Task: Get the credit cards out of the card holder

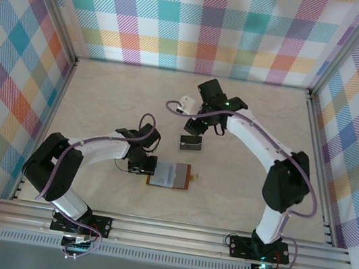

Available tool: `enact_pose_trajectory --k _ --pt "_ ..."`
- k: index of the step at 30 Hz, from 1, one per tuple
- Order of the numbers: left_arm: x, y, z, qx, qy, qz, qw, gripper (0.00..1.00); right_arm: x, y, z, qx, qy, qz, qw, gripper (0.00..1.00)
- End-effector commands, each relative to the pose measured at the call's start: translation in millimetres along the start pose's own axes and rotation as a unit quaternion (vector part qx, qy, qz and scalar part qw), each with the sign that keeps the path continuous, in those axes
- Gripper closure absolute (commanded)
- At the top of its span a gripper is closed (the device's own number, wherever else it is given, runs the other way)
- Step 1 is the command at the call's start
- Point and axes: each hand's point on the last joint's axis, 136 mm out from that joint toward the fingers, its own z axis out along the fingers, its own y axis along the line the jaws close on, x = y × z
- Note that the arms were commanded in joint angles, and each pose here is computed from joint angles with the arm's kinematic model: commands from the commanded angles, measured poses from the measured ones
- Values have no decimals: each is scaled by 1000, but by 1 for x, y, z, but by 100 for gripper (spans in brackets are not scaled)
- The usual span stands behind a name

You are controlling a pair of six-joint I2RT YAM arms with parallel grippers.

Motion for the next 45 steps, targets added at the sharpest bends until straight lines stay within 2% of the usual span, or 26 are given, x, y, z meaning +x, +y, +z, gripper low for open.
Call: enact_pose_trajectory --k 1,5,8,12,15,18,31,40,45 --pt "12 0 -1 12 10 -2 1000 89 -27 18 -13 -32 -78 152 985 57" --pt "8 4 -11 9 -11 -1 1000 90 -28 37 -19 -58 -82 280 955 62" --pt "-2 5 -19 24 -30 -16 999 91 -25 58 -14 -107 -69 371 920 69" --pt "-15 -2 -25 87 -40 -46 994 91 -17 90 1 -168 -36 473 864 74" --pt "-18 -6 -21 117 -30 -57 991 92 -9 116 14 -214 0 524 824 78" --pt "-16 -6 -13 142 -18 -70 987 92 -3 139 30 -243 23 545 802 81" --pt "0 14 10 122 7 -85 989 94 14 178 82 -247 111 556 786 87" --pt "1 17 10 119 5 -85 989 95 21 190 111 -239 152 556 781 86" --pt "1 16 10 122 5 -85 989 95 42 194 124 -215 185 558 780 83"
